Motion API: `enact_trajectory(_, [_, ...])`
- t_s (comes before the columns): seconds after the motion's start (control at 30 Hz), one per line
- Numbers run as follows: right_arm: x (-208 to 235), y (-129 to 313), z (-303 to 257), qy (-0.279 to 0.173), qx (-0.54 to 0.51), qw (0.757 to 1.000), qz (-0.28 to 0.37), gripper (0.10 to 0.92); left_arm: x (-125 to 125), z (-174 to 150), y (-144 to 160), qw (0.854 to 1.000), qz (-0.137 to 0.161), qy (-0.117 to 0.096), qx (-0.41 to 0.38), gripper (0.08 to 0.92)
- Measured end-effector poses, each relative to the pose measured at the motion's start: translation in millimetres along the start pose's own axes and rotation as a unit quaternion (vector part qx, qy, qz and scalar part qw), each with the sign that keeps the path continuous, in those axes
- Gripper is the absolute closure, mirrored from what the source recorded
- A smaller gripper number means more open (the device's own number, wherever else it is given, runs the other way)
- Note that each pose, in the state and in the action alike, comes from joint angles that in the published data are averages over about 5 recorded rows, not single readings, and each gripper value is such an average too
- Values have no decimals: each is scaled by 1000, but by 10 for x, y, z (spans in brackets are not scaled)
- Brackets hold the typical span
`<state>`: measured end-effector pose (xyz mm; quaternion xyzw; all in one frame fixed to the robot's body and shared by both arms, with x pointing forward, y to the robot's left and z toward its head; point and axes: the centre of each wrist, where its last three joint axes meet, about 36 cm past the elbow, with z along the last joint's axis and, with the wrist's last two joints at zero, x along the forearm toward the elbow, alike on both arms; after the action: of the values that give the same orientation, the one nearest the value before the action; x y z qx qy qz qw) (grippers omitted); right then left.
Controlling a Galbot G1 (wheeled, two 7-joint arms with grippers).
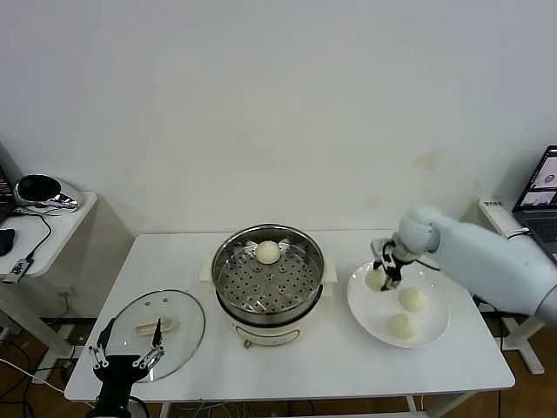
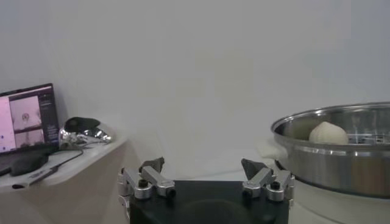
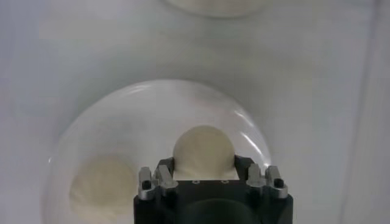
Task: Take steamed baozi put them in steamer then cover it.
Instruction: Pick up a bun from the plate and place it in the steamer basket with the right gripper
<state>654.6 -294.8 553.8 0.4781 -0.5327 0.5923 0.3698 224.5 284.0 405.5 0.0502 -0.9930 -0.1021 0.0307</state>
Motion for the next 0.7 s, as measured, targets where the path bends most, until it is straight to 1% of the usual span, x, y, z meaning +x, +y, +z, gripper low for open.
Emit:
enact_trajectory(0.3, [1172, -362, -454, -18, 16, 998, 64, 403, -57, 3, -20, 1000, 7, -2, 1, 177])
enact_trajectory(0.4, [1462, -412, -685, -28, 21, 997, 74, 399, -80, -2, -10, 1000, 8, -3, 1, 177])
enact_trajectory(0.53, [1661, -455, -1019, -42, 24, 996, 75, 395, -108, -13, 6, 1000, 8, -6, 0, 177])
enact_trajectory(0.7, [1660, -498, -1492, -61, 25, 996, 62, 393, -123, -21, 11, 1000, 4, -7, 2, 177])
